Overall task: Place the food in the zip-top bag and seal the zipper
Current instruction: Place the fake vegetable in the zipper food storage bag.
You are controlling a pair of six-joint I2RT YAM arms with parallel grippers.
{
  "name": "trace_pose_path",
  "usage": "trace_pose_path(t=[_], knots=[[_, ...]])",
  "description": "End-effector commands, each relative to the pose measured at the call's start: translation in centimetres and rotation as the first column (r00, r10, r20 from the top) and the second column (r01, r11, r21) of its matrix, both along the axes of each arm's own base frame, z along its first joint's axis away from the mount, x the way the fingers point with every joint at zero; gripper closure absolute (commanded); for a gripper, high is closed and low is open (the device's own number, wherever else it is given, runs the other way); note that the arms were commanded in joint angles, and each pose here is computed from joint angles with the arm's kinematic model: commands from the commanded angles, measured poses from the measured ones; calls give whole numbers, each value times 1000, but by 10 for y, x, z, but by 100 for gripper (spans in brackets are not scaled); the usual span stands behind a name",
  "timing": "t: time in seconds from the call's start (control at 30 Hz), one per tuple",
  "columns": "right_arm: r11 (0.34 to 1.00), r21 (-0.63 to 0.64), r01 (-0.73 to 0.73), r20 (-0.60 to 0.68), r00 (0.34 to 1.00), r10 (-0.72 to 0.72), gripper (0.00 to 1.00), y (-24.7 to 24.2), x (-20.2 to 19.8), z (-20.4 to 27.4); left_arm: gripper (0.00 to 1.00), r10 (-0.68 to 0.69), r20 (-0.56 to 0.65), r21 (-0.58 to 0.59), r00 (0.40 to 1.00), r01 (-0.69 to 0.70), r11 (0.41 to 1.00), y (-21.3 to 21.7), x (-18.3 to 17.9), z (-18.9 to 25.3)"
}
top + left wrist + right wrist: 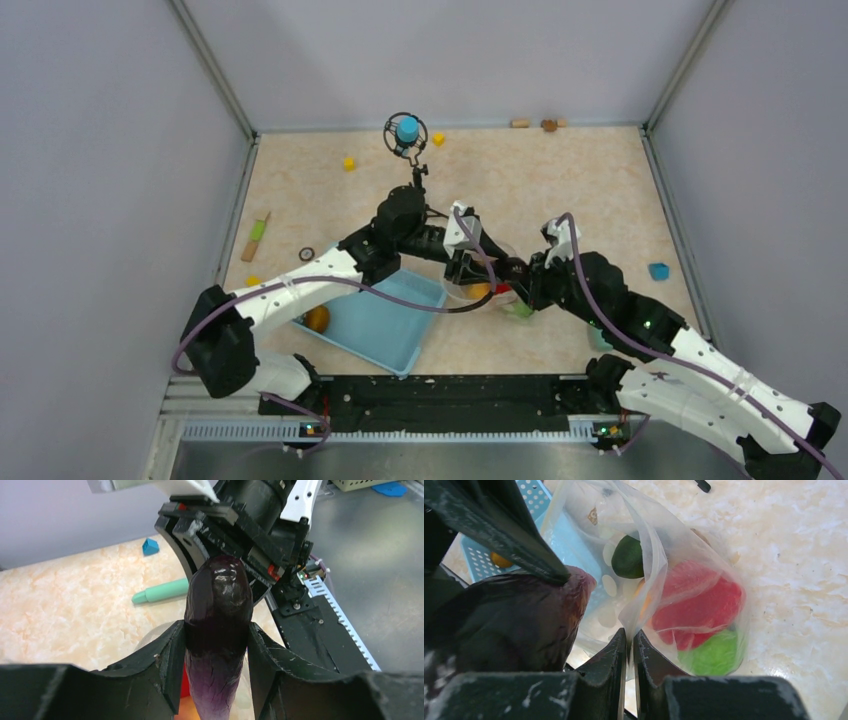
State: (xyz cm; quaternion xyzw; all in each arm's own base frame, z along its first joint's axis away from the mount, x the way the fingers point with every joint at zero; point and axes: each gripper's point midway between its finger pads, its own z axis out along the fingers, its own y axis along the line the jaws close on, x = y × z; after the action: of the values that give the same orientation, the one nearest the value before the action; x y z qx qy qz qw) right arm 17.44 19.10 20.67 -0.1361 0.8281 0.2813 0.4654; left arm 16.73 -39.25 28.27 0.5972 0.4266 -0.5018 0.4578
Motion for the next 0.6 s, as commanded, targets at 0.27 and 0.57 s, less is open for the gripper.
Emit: trace_pose_path(t=[0.27,0.57], knots=[[999,46,5,39,999,-7,91,2,4,13,92,23,16,115,1000,-25,993,10,14,-39],[999,48,9,40,999,-11,91,0,3,16,49,97,2,140,995,-97,985,13,23,-42]])
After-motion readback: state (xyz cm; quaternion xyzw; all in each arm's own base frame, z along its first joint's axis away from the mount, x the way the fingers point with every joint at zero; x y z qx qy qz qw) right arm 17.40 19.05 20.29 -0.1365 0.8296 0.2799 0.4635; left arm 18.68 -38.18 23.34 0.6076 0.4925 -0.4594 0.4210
